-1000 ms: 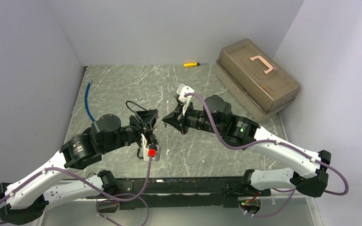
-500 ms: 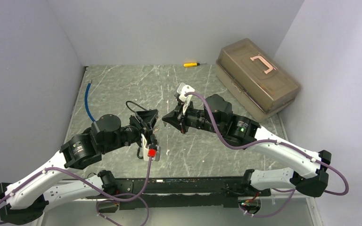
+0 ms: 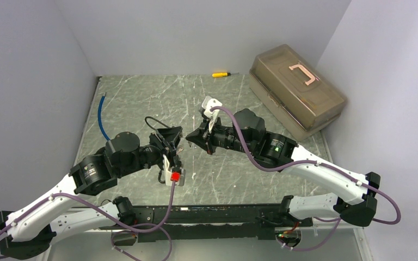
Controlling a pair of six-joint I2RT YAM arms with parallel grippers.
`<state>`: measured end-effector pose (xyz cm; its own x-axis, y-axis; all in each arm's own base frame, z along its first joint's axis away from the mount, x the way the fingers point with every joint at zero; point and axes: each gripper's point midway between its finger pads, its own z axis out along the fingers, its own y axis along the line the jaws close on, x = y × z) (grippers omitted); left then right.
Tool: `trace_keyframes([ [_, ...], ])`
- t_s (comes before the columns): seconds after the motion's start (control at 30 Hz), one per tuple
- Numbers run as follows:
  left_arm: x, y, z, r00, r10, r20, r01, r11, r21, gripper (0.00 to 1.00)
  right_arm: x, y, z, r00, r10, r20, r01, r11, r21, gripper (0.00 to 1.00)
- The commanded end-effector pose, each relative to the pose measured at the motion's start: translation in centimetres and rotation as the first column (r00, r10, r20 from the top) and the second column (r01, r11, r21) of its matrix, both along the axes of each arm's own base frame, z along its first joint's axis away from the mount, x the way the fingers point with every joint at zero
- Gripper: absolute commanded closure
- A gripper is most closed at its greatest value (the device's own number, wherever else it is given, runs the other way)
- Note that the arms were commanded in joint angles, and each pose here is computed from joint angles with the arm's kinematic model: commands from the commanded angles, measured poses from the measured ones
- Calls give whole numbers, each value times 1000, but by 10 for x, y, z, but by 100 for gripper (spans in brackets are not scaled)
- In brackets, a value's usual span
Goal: Unlock with the key
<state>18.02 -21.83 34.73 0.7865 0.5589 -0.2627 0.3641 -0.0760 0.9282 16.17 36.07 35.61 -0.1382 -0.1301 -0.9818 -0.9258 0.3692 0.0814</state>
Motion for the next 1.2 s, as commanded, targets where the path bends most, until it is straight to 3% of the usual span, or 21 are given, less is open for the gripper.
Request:
trace_keyframes([
  [0.0,-6,-5,15,998,-42,40,43,998,-34,100,2,4,34,999,-7,39,3,995,96,100],
  [1.17,-1,-10,16,1000,-17,9,17,998,-60,100,-3,23,25,999,41,-14,-39,990,134,100],
])
